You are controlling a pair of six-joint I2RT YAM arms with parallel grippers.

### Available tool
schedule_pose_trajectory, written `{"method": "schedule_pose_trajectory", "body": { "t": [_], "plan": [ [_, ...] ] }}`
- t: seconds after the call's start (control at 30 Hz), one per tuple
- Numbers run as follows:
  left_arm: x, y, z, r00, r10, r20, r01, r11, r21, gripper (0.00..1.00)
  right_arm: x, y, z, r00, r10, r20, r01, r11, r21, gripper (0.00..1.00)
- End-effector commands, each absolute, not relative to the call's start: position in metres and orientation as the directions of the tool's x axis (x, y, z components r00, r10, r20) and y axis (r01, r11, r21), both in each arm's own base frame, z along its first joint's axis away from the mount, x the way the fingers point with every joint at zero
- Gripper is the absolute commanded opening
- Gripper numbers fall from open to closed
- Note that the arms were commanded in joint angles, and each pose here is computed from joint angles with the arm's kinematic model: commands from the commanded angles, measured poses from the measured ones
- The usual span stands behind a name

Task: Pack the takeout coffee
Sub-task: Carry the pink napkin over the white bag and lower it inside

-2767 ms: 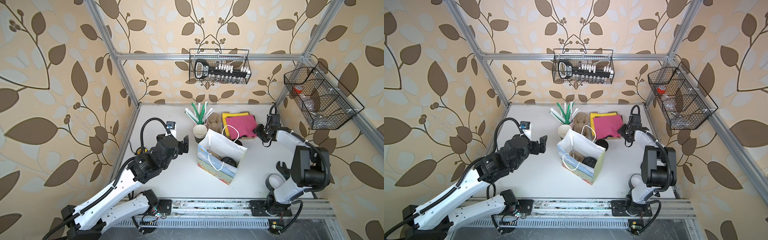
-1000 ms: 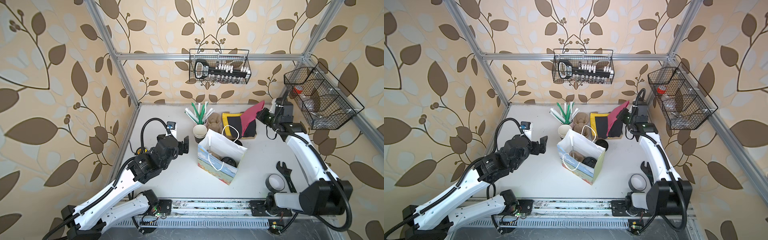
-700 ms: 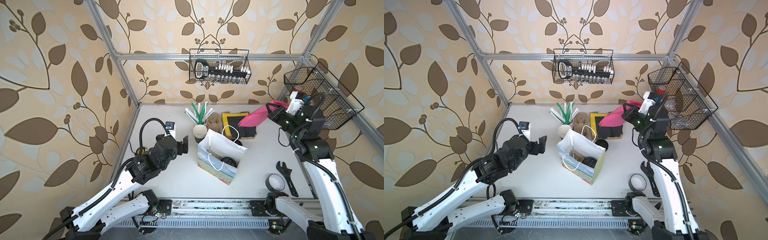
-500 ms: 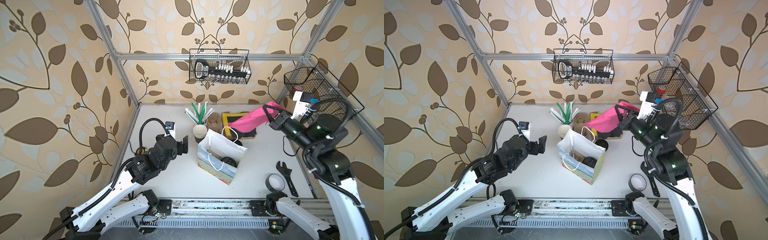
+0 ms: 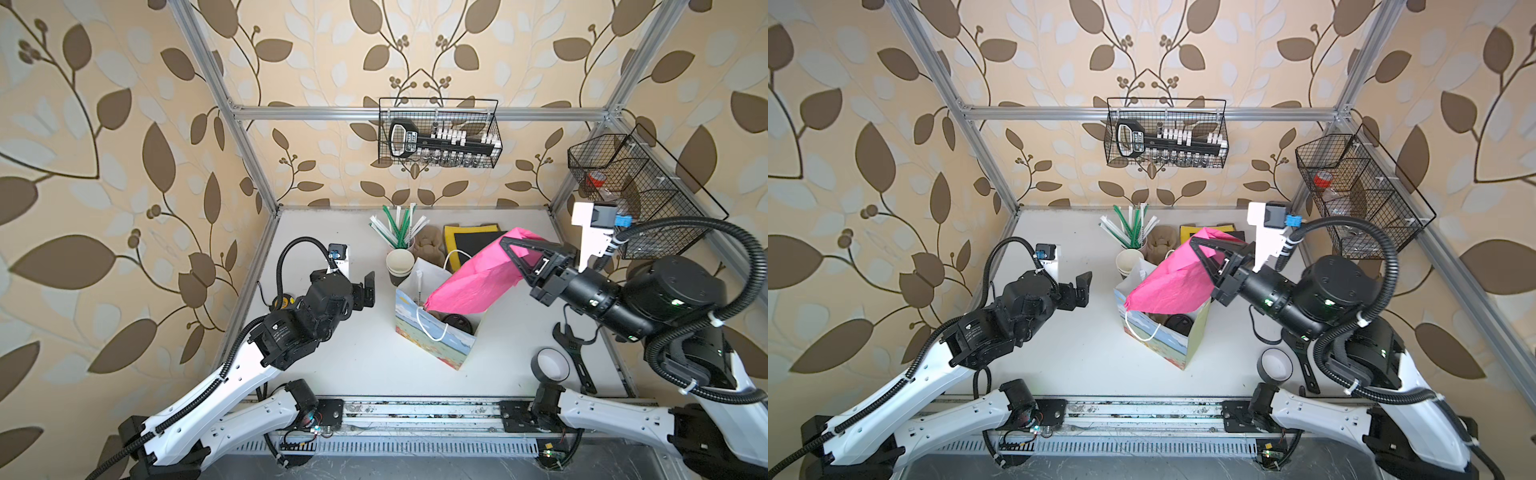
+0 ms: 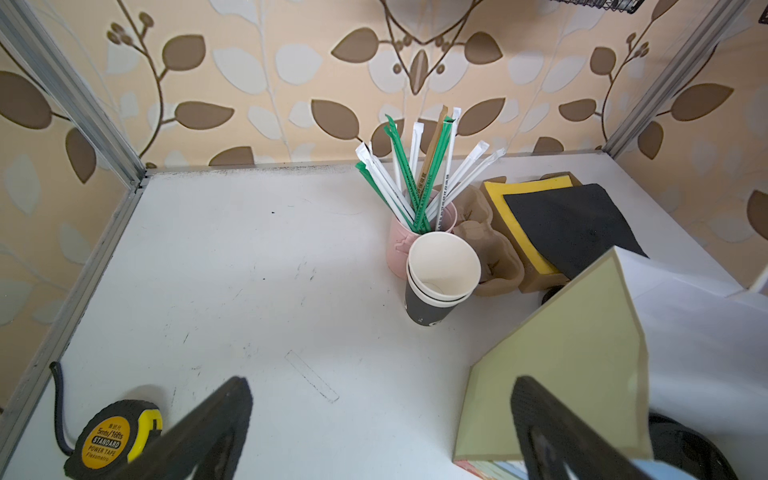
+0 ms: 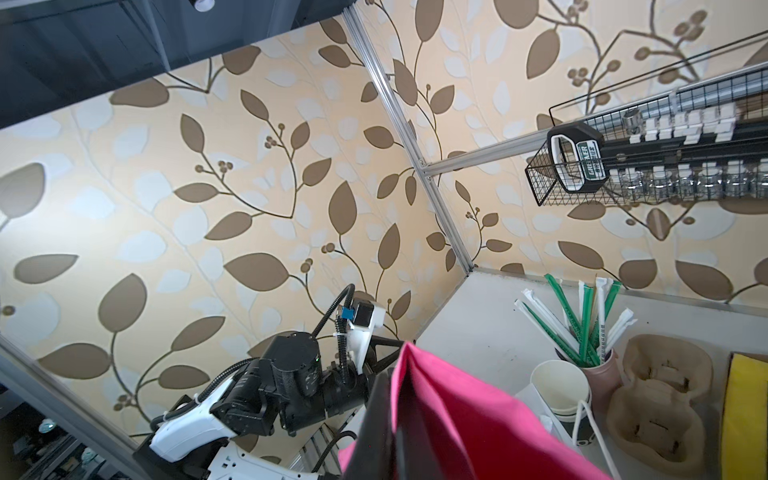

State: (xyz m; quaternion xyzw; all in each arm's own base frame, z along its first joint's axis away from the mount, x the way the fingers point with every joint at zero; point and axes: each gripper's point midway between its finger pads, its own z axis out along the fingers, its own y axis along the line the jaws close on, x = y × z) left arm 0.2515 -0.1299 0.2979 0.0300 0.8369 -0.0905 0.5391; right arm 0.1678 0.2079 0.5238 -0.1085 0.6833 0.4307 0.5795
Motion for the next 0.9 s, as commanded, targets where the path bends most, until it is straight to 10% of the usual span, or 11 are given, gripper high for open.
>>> {"method": "schedule_pose_trajectory", "body": {
  "t": [0.0, 0.87],
  "plan": [
    [0.253, -0.121, 0.316, -0.371, -0.097, -0.923, 0.112, 0.983, -0.148, 0.99, 0.189, 0.212, 0.502, -0.245, 0.289, -0.925, -0.54, 0.752, 0.378, 0.0],
    [0.254, -0.126, 0.314, -0.385, -0.092, -0.918, 0.13, 0.98, -0.153, 0.99, 0.219, 0.241, 0.342, -0.415, 0.195, -0.889, -0.286, 0.9, 0.33, 0.0]
  ]
}}
